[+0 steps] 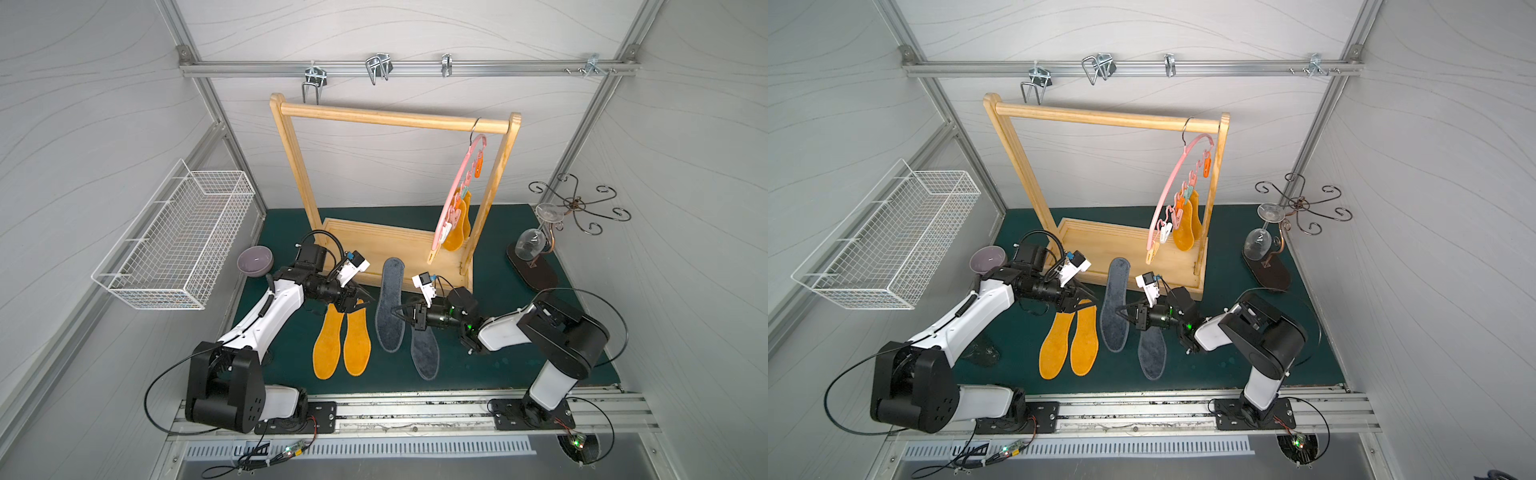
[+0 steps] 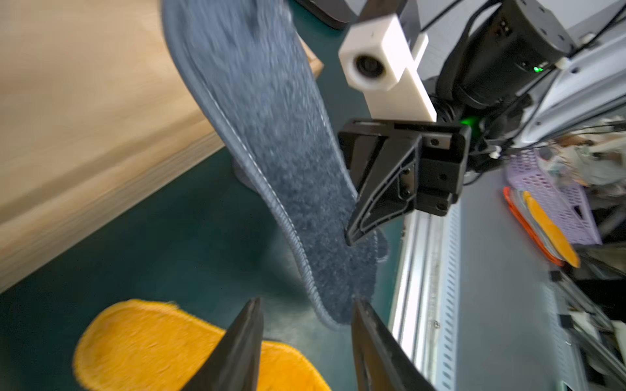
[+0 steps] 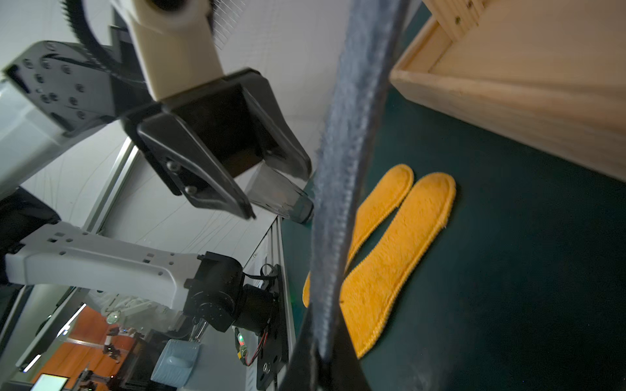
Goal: Take the shoe insoles off the hanger
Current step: Place the insole at the center of the board.
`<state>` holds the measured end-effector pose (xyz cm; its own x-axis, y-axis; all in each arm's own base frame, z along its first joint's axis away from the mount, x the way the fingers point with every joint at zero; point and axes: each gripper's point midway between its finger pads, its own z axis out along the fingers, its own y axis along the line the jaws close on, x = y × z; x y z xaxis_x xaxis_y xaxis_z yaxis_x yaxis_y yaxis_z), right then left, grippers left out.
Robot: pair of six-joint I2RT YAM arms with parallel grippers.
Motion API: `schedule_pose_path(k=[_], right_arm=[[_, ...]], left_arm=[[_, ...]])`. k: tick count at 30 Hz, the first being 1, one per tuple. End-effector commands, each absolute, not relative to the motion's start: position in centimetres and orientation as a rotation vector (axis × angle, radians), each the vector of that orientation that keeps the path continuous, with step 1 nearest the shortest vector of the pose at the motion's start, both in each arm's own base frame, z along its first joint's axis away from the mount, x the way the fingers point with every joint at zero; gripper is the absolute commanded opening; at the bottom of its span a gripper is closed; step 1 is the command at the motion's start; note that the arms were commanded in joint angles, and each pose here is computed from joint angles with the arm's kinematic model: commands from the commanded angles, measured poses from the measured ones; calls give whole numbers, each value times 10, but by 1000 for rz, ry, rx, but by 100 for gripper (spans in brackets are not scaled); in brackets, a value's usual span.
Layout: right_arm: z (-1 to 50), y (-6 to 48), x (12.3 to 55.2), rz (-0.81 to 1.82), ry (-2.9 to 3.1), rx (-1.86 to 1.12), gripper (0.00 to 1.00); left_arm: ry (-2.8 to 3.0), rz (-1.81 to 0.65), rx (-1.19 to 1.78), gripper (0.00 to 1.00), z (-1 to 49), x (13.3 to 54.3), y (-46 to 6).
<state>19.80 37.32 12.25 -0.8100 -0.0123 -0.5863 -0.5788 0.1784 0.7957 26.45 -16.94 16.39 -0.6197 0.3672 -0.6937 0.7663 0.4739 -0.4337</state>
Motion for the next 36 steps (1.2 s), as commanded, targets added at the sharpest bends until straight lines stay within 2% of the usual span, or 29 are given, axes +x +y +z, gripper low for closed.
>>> schedule_pose_path(k=[1,11,19,27,36], right_arm=[[93,377,185,1703,2248,-490,0],[39,373,159,1500,2646,-484,0],[24,372,159,1500,2699,-383,0],[15,368,158,1494,2748,-329,24],[27,357,169,1391,2709,-286,34]], left_arm=[[2217,-807,855,50,163,293,-146],[2256,-683,767,51,153,308,-120],[2269,-669,773,51,145,308,-118],[2284,-614,785,50,139,307,-112],[2306,-419,841,50,98,305,-92]])
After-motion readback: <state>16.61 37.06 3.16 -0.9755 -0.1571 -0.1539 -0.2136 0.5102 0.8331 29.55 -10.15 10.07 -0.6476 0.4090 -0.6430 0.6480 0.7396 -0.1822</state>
